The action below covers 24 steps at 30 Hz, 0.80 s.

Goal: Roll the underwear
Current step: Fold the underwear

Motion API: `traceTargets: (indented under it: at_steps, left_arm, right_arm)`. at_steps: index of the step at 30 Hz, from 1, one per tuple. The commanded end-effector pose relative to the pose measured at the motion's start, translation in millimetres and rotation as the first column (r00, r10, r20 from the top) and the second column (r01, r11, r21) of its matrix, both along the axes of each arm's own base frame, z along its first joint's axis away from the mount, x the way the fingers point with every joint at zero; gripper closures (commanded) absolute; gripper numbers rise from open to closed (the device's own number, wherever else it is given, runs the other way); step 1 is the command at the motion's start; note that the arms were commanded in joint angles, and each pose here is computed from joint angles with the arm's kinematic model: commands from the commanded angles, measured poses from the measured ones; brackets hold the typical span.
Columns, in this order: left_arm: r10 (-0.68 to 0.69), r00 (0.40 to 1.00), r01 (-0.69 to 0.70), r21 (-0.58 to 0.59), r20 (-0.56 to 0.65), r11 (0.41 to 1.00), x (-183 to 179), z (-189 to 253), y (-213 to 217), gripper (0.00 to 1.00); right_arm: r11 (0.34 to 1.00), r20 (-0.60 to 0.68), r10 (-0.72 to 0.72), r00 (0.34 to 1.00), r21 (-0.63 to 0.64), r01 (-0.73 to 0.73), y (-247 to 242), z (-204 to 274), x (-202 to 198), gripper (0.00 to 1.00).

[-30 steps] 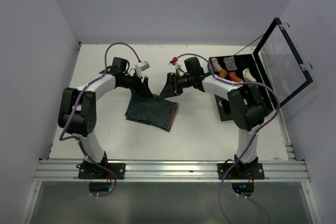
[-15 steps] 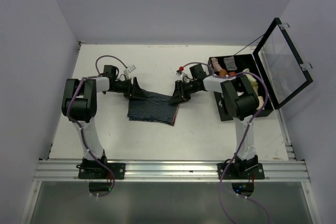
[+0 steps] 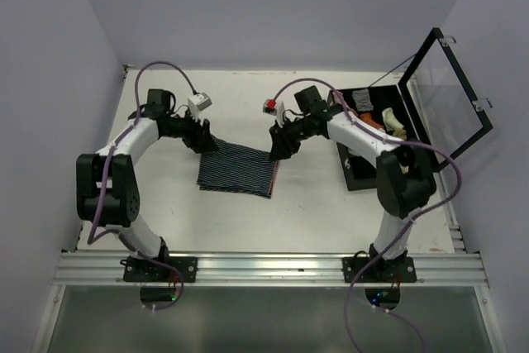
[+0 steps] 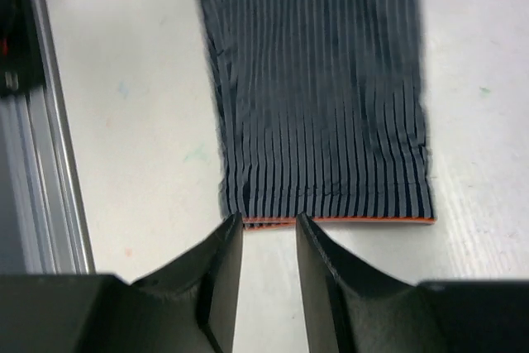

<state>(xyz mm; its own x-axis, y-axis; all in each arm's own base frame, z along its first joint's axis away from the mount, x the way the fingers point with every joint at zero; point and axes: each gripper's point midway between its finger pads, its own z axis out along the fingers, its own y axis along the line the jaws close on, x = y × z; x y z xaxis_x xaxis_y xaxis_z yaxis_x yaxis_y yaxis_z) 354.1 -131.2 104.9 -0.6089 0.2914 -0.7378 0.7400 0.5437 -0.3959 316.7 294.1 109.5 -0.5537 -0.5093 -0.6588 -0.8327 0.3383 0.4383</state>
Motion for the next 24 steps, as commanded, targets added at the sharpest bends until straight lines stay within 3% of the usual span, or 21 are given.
traceTargets:
  at_steps: [1,7,11,15,24]
  left_arm:
    - [-0.112,0.979,0.077,0.196,0.173,0.978,-6,1,26,0.32]
    - [-0.182,0.941,0.083,0.329,0.285,0.941,-23,-7,43,0.32]
    - [-0.172,0.934,0.054,0.353,0.313,0.934,-23,-11,49,0.32]
    - [-0.107,0.954,0.016,0.308,0.28,0.951,-18,-10,54,0.33]
    - [-0.106,0.961,0.022,0.313,0.254,0.949,-23,-17,60,0.34]
  right_arm:
    - [0.965,0.337,0.259,0.905,-0.137,-0.225,-2,6,-34,0.63]
    - [0.891,0.518,0.455,0.724,-0.262,-0.371,2,-22,-66,0.59]
    - [0.824,0.623,0.559,0.547,-0.348,-0.447,10,-35,-83,0.54]
    - [0.797,0.636,0.593,0.493,-0.378,-0.471,17,-50,-88,0.5]
    - [0.793,0.708,0.585,0.396,-0.396,-0.463,17,-52,-86,0.43]
